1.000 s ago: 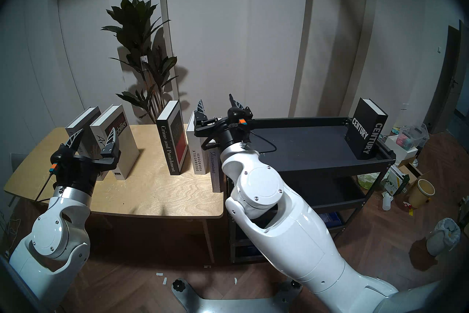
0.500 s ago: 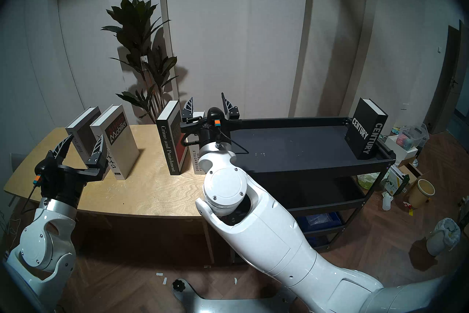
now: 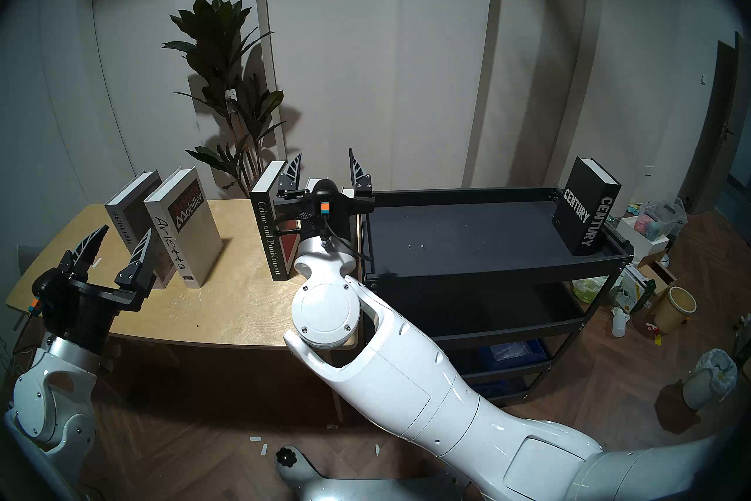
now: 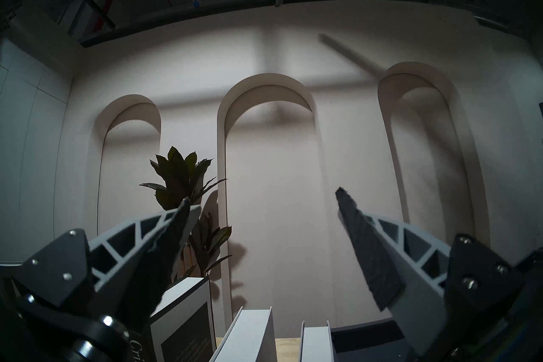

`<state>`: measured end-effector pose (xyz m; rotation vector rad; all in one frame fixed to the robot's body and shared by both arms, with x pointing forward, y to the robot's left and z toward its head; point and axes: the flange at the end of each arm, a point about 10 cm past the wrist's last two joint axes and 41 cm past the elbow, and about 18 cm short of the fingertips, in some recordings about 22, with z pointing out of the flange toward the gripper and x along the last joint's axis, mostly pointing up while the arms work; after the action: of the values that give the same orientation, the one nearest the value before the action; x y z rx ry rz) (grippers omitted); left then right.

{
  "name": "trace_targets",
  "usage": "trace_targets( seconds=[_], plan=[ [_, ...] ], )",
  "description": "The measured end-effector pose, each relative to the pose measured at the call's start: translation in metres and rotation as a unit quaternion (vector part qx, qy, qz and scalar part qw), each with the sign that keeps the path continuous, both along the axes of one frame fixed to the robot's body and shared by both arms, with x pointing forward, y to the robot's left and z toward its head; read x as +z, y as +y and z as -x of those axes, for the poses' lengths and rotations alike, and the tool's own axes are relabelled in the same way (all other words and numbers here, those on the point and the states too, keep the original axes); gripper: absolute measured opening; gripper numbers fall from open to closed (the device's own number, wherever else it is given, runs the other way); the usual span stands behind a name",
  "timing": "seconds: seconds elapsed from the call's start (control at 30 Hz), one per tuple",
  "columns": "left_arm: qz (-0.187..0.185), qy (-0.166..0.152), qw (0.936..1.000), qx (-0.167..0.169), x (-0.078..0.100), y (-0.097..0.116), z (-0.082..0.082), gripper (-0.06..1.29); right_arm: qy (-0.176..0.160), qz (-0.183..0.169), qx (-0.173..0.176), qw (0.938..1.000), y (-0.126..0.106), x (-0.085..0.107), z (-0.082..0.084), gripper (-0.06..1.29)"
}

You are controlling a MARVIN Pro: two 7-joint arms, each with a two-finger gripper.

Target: Move the books from the display table onto the shelf, standing them upright with spines facing out and tallest at one end

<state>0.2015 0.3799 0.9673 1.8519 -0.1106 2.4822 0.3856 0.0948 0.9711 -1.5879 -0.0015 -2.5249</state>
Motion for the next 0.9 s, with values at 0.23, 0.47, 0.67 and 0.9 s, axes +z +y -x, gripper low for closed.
trace_targets(
  seconds=[0.23,0.47,0.67,0.9],
  plan=[
    [0.008,0.005,0.9998,-0.02,-0.002,0.005,0.007,1.26,-0.007,-0.01,0.002,0.9999,0.004,0.002,0.005,1.22],
    [0.012,0.008,0.9995,-0.028,-0.004,0.008,0.012,1.26,-0.003,-0.016,0.002,0.9999,0.009,-0.003,0.008,1.22],
    [0.015,0.01,0.9993,-0.033,-0.005,0.008,0.015,1.26,0.021,-0.01,-0.004,0.9997,0.016,-0.023,0.004,1.23],
    [0.017,0.01,0.9992,-0.036,-0.006,0.009,0.018,1.26,0.036,0.002,-0.001,0.9993,0.027,-0.036,0.001,1.22]
  ],
)
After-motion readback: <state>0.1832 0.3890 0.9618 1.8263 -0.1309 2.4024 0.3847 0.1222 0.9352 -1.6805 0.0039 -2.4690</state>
